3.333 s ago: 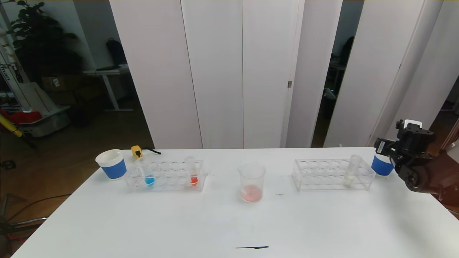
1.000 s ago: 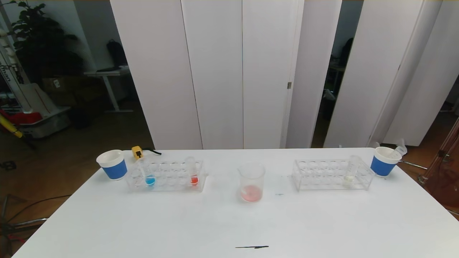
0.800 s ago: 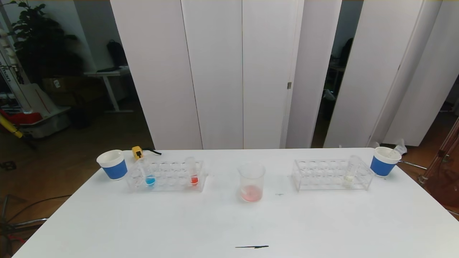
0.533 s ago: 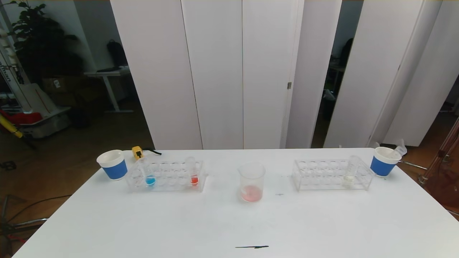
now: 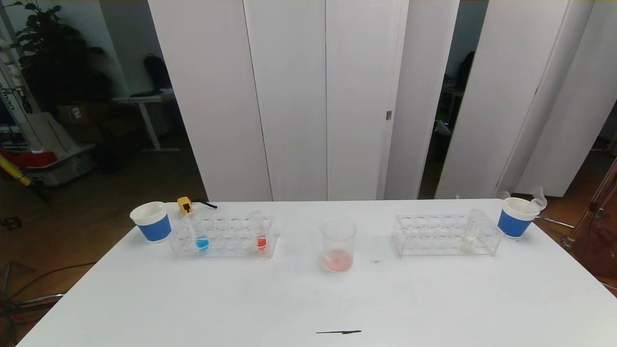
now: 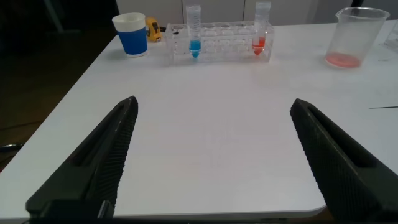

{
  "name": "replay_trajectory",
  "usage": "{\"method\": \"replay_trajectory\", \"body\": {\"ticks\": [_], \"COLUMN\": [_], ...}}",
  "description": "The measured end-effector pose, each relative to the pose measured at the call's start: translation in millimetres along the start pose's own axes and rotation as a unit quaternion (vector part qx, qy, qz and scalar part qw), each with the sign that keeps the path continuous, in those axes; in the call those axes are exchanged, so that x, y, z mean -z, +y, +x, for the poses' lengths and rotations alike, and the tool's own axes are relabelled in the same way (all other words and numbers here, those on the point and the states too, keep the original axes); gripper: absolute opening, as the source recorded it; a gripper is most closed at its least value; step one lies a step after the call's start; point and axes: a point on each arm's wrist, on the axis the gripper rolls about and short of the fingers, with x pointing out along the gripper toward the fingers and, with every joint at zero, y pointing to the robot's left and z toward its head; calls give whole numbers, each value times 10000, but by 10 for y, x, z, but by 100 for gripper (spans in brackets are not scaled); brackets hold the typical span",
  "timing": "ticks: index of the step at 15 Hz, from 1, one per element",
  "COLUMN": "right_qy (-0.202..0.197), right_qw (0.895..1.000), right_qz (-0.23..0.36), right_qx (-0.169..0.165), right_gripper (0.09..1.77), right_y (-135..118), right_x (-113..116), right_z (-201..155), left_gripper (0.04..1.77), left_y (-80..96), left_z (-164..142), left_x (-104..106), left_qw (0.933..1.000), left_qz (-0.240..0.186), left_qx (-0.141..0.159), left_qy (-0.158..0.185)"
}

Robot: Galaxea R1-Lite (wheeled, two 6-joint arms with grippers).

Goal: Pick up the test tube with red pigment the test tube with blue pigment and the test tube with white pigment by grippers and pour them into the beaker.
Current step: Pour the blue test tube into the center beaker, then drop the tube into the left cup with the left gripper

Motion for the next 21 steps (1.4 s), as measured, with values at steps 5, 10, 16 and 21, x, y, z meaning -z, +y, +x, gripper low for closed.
{"method": "replay_trajectory", "body": {"ticks": [5,10,16,21], "right_qy": [106,96,2,2], "right_qw": [9990,9991,9990,9990], "right_qz": [-9,9,26,25], "right_qx": [-424,-421,-445,-447], "right_gripper": [175,175,175,175], "right_y": [22,23,25,25], "right_x": [114,130,128,129], "right_z": [25,34,43,44], "left_gripper": [175,175,175,175], "left_y": [0,0,-1,0], "left_z": [0,0,0,0], "left_x": [0,0,1,-1], "left_qw": [10000,10000,10000,10000], "left_qz": [0,-2,31,-5], "left_qx": [-2,0,15,10], "left_qy": [0,0,3,-7]}}
